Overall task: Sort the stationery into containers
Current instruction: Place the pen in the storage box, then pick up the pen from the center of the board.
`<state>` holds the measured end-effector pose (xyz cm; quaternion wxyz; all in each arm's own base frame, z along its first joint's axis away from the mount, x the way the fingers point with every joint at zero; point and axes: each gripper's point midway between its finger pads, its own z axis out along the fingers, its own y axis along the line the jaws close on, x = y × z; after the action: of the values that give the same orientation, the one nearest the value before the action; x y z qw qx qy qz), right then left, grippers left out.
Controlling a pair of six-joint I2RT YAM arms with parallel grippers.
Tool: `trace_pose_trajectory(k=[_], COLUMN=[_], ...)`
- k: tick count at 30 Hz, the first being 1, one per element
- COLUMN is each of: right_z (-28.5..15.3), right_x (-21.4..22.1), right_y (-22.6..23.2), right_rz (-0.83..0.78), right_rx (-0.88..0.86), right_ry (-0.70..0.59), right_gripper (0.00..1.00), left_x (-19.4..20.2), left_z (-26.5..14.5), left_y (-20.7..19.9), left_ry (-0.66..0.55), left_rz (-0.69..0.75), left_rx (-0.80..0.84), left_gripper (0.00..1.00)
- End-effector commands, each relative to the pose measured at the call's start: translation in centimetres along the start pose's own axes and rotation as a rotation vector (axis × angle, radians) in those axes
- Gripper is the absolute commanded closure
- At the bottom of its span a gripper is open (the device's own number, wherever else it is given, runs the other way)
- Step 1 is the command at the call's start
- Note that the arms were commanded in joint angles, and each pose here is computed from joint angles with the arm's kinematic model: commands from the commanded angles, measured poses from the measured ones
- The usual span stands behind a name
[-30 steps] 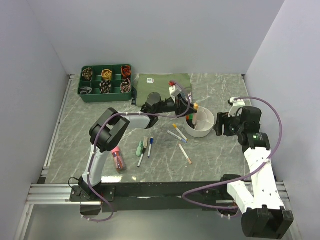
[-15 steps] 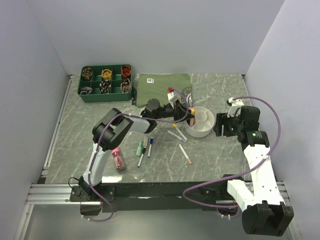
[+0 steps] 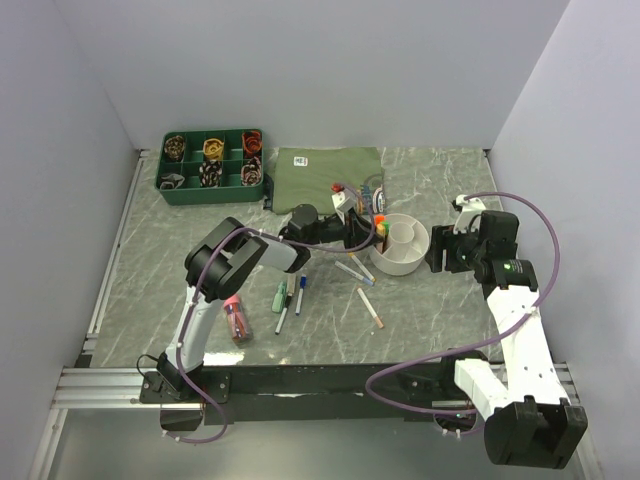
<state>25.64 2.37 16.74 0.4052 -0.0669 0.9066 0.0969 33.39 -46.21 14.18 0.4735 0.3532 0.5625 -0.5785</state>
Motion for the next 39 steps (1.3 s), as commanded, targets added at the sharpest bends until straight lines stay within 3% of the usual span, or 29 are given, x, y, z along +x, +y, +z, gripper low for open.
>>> trace_pose_trajectory(k=[1,9,14,15,16,18,23,27,29,31,35,39], right_z=[-0.6,-1.0,-1.4,-1.4,-1.5,-1.5,-1.8,-1.9,-1.8,-1.7,-1.6,-1.6], right_x=[-2.5,-3.6,-4.5,-4.6,-4.8,-5.3,-6.1,-5.9,-6.0,-6.0,-6.3,-6.2], right_y=[-0.1,0.2,0.3,0.3,0.4,0.6,1.0,1.5,1.5,1.8,2.1,2.3], right_rz=[-0.013,-0.012,-0.022,-0.023,-0.025,-0.029,-0.085,-0.135,-0.127,-0.119,-0.091,-0.082], right_rx=[0.001,-0.006,-0.008,-0.009,-0.011,-0.024,-0.047,-0.065,-0.058,-0.067,-0.077,-0.086], right_ry=[-0.076,-0.111,-0.136,-0.139,-0.145,-0.159,-0.182,-0.180,-0.182,-0.181,-0.186,-0.182], right_gripper=[0.25,0.25,0.25,0.25,0.25,0.25,0.25,0.25,0.24,0.24,0.25,0.24], left_x=[-3.0,-7.9,-10.5,-12.4,-11.1,-12.8,-9.3,-5.9,-4.8,-3.1,0.7,2.1], left_z=[0.0,0.1,-1.7,-2.2,-3.1,-4.4,-11.5,-17.1,-18.8,-20.6,-21.4,-21.3], left_y=[-1.3,-2.7,-3.7,-4.5,-3.5,-3.7,-2.3,-2.1,-1.6,-0.5,0.0,1.7], left_ry=[-0.042,-0.016,0.017,0.009,0.090,0.144,0.470,0.707,0.770,0.837,0.932,0.928], left_rz=[0.090,0.124,0.118,0.175,0.130,0.202,0.222,0.276,0.226,0.081,-0.183,-0.211], left_rx=[0.026,0.009,-0.028,-0.039,-0.118,-0.191,-0.445,-0.528,-0.597,-0.748,-0.858,-0.908], left_gripper=[0.61,0.36,0.34,0.34,0.34,0.31,0.26,0.23,0.24,0.26,0.34,0.39])
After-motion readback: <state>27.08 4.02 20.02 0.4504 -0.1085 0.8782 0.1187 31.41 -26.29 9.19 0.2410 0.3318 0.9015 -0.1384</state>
